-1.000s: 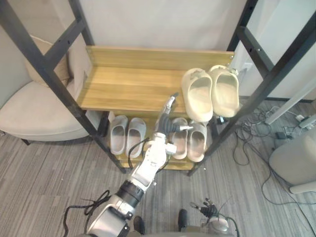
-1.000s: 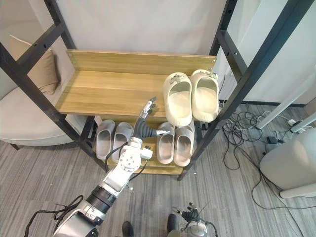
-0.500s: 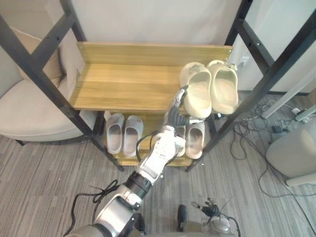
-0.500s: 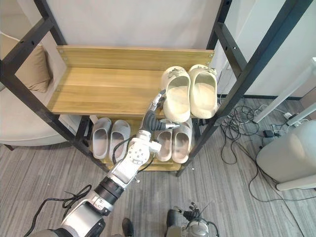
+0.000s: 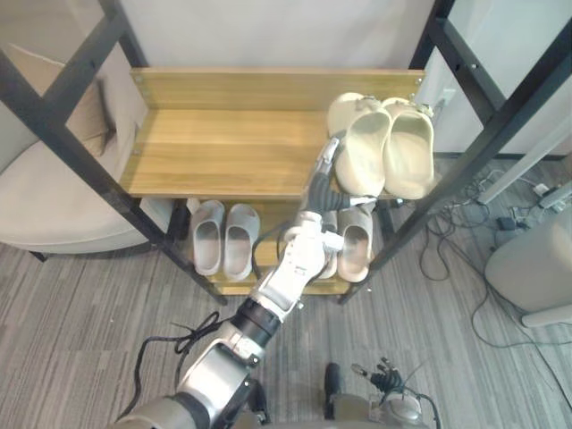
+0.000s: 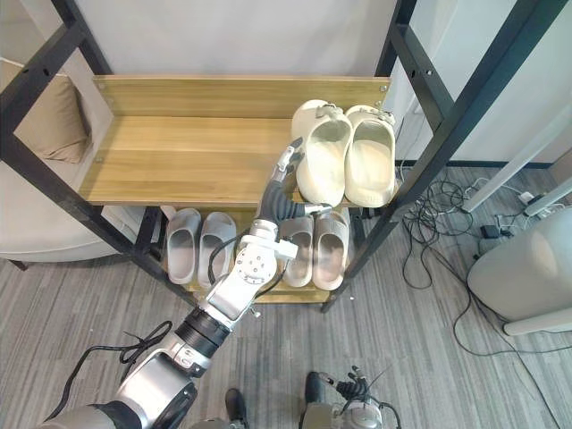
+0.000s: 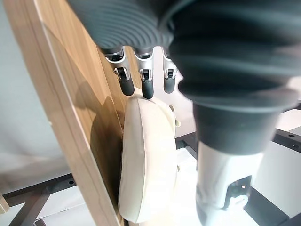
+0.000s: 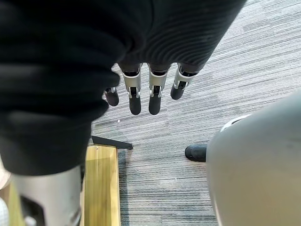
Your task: Organize the slippers on the shoe rack
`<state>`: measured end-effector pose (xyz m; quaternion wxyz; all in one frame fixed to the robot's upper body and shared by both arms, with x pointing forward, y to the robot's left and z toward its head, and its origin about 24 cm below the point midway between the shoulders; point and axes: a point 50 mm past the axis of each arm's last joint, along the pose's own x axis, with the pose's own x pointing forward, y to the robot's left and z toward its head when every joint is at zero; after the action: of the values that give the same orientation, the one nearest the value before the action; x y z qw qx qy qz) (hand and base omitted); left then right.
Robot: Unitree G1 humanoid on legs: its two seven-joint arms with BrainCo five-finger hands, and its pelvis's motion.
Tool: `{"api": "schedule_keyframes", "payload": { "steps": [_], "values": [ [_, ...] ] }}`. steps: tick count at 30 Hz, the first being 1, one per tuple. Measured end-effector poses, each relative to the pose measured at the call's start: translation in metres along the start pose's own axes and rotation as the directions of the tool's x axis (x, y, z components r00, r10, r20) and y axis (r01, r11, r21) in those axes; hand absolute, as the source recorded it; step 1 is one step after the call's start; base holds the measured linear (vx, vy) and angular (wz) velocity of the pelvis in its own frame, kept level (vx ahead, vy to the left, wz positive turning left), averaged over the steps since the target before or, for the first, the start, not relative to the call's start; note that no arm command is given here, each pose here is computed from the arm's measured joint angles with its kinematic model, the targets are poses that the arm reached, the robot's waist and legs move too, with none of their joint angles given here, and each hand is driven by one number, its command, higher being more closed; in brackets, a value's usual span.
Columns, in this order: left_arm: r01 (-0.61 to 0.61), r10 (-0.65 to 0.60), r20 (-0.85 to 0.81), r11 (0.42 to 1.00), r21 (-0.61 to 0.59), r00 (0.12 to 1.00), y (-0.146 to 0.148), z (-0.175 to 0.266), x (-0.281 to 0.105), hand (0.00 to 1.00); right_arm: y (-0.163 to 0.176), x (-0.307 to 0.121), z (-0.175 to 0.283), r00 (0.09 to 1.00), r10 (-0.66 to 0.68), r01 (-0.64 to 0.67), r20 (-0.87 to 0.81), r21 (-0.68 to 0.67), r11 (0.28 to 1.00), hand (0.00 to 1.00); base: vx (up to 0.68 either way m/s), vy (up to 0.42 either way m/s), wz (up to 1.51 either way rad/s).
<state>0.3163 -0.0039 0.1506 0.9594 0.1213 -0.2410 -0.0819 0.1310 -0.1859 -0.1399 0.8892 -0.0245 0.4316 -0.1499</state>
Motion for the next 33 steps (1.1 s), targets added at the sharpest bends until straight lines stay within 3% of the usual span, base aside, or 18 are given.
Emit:
{"api": "schedule_keyframes", "payload": {
  "steps": [14, 25, 33],
  "values": [
    [-0.045, 0.045, -0.057, 0.999, 0.004, 0.997, 0.011, -0.010, 0.007, 0.00, 0.001, 0.000, 0.003, 1.000, 0.001, -0.001, 0.013, 0.004, 1.000, 0.00, -0.01, 0.002, -0.02],
    [-0.176, 0.179, -0.076, 0.983, 0.047, 0.981, 0.057, -0.022, 0.015, 0.00, -0.002, 0.001, 0.004, 1.000, -0.003, 0.003, 0.024, -0.006, 1.000, 0.00, 0.00, 0.000, 0.00],
    [-0.281, 0.289, -0.112, 0.956, 0.084, 0.951, 0.094, -0.041, -0.007, 0.00, 0.001, 0.001, 0.004, 0.999, 0.026, -0.025, 0.023, -0.042, 0.999, 0.00, 0.00, -0.012, 0.05]
  ]
}}
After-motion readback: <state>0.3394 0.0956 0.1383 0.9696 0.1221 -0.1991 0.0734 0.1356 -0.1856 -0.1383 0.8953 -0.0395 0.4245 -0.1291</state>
